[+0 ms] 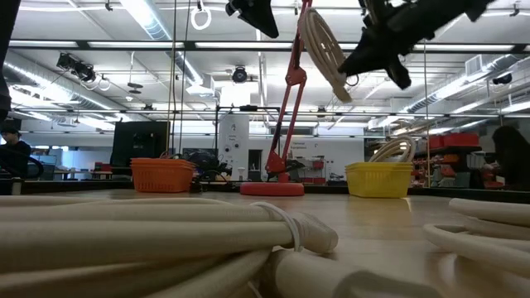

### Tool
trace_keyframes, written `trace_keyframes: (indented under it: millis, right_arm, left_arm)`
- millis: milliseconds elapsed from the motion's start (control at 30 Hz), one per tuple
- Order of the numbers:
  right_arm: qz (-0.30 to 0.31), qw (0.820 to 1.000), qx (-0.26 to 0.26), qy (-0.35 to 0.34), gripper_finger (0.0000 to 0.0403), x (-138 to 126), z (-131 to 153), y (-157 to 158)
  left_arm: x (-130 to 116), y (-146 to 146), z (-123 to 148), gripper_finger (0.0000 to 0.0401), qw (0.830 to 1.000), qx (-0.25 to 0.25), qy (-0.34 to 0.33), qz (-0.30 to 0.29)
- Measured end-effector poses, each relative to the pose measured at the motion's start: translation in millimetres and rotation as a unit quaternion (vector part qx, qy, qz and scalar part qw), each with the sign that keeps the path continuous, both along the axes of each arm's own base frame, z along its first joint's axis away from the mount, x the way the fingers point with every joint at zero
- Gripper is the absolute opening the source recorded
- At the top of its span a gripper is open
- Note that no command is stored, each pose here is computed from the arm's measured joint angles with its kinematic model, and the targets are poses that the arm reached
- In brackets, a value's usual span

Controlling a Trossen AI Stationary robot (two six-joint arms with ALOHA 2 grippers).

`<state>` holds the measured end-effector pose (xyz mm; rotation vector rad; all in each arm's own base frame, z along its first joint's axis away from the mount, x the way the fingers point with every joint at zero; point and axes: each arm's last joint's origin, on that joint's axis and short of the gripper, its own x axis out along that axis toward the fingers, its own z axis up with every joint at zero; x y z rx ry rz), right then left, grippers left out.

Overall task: Pick & Place USB Port
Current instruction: Put the white HDMI cable into the yellow bin

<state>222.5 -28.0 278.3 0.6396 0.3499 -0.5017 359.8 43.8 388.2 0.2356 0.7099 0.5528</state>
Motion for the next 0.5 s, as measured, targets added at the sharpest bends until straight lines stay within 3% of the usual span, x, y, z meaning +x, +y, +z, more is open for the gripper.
trace_keyframes:
  millis: [167, 400, 500]
  right_arm:
    - [-0.03, 0.986, -0.064, 0.15, 0.0, -21, 37, -27]
    - [-0.091, 0.956, -0.156, 0.233, 0.0, -54, 110, -43]
    - [-0.1, 0.934, -0.205, 0.276, 0.0, -57, 131, -45]
  left_arm:
    - [0, 0, 0, 0.0057, 1.0, 0.0, 0.001, 0.0]
    - [0, 0, 0, 0.0057, 1.0, 0.001, 0.002, -0.001]
    - [0, 0, 0, 0.0057, 1.0, 0.001, 0.002, 0.0]
